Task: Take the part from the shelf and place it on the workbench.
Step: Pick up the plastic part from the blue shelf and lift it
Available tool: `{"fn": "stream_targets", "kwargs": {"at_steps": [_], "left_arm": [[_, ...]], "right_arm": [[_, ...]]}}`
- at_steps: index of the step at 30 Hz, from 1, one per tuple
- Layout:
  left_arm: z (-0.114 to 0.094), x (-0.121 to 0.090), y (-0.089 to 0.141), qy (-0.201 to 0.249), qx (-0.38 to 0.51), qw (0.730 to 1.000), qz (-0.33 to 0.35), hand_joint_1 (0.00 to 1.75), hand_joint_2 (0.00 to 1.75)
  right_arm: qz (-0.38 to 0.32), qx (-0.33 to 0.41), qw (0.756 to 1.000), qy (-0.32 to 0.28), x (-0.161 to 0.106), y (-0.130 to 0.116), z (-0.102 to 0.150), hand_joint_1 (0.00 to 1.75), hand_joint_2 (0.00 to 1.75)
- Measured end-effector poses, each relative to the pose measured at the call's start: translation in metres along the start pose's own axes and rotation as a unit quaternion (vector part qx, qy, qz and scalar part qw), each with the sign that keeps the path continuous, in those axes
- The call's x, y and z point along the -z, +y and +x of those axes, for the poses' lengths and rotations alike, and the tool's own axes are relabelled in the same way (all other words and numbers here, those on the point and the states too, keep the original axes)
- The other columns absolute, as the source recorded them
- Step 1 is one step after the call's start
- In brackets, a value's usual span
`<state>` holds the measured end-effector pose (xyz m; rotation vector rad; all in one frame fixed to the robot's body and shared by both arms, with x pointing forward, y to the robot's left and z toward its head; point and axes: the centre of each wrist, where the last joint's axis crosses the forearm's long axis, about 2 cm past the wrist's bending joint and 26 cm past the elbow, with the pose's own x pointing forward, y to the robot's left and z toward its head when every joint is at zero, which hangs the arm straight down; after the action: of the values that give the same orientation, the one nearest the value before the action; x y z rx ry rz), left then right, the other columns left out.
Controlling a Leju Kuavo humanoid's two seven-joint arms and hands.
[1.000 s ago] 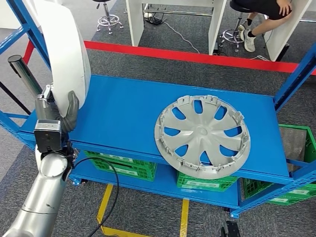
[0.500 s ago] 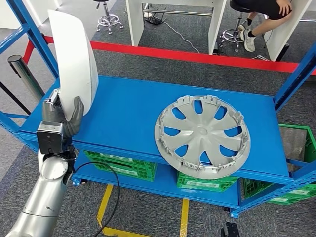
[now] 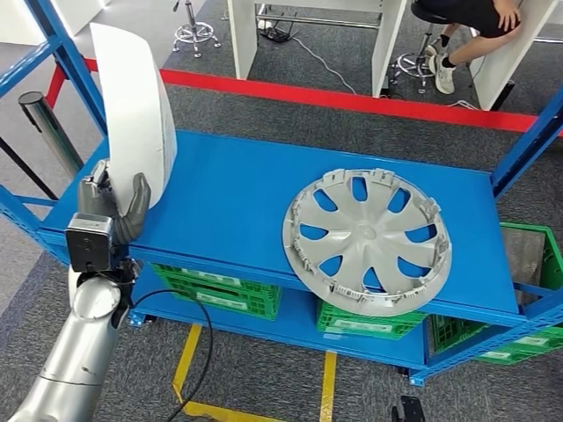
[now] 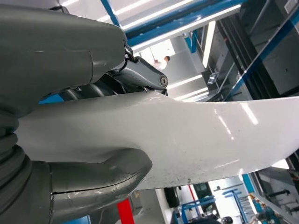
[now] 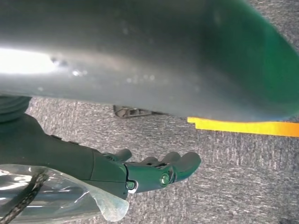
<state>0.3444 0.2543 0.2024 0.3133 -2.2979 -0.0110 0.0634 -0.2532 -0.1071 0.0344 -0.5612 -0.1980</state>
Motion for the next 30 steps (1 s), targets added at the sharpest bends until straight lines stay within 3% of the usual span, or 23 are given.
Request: {"fn": "stream_targets", "kwargs": {"at_steps": [30], "left_arm": [[-0.0078, -0.0077, 0.0083, 0.018, 0.006, 1.000, 0.003, 1.75, 1.75]], "right_arm": [[-0.005, 0.014, 1.000, 0.001, 0.0006, -0.0024, 0.0011, 0.00, 0.00]]}}
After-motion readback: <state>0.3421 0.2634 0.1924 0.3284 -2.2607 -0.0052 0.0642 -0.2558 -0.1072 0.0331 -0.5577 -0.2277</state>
